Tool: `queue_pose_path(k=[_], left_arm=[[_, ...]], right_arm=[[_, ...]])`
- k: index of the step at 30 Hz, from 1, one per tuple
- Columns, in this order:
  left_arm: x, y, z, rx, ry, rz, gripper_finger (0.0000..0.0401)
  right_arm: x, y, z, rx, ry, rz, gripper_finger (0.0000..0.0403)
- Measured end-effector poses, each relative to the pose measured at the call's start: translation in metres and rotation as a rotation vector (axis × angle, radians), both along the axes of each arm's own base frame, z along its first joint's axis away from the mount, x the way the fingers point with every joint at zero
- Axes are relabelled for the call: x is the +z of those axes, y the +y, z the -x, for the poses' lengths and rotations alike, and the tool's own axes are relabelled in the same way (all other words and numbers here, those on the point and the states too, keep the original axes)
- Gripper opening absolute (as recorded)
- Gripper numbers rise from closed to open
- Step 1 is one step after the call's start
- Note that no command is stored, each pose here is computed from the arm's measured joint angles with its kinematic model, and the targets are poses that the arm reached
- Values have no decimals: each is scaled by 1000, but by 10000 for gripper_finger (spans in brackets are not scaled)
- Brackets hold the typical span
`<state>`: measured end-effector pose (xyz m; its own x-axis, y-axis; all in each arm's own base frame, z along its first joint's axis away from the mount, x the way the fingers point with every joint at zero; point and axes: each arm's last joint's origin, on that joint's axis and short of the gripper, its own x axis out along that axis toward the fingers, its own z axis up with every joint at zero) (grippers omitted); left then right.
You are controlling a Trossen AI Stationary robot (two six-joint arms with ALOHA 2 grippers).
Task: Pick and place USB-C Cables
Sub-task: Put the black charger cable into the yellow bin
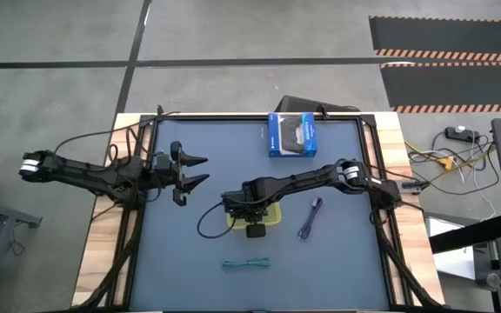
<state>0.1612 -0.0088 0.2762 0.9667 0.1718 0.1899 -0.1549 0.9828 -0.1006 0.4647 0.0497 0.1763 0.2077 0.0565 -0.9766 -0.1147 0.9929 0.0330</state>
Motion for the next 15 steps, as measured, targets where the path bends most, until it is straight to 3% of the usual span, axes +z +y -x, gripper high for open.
queue_pose_path(k=[10, 15], left_arm=[[0, 0, 0, 0, 0, 0, 219], [0, 0, 0, 0, 1, 0, 219]], right_arm=[[-10, 0, 2, 8, 1, 2, 44], [-10, 0, 0, 11, -12, 2, 63]])
